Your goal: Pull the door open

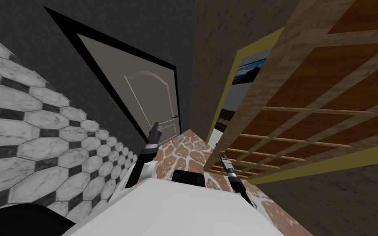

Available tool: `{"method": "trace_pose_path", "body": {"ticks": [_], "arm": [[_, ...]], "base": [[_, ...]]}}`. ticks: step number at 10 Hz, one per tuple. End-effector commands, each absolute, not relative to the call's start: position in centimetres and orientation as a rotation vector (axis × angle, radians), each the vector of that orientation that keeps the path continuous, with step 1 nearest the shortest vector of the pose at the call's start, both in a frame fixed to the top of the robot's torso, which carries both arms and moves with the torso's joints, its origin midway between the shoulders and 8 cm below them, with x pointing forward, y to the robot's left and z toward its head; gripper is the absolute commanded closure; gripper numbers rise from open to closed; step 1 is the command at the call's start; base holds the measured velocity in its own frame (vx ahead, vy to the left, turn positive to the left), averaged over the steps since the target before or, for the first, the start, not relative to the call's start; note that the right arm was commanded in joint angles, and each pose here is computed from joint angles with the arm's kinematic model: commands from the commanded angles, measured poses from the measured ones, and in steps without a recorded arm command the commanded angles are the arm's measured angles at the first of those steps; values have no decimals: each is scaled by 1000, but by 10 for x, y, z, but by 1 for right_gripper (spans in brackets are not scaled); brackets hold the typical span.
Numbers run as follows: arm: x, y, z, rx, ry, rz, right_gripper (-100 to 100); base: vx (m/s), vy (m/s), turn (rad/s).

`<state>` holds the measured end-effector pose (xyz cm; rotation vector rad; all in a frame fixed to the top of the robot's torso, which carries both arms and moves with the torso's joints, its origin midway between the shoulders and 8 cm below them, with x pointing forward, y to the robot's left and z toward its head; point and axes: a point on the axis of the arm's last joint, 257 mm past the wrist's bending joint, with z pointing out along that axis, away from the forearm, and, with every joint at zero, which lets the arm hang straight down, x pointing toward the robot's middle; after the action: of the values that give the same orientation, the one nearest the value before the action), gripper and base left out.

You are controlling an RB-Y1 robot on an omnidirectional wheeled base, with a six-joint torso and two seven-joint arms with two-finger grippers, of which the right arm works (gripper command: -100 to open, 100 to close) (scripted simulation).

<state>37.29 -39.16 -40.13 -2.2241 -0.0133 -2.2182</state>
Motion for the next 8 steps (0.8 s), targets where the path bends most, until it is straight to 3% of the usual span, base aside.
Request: {"method": "trace_pose_path", "body": {"ticks": [1, 4, 8], "arm": [[362, -388, -401, -2204, -47, -2202, 100], [349, -384, -400, -2179, -90, -2179, 100], [324, -383, -404, -2173, -120, -2164, 100]], "base": [[-227, -104, 165], [-235, -62, 84], [-54, -53, 104]]}}
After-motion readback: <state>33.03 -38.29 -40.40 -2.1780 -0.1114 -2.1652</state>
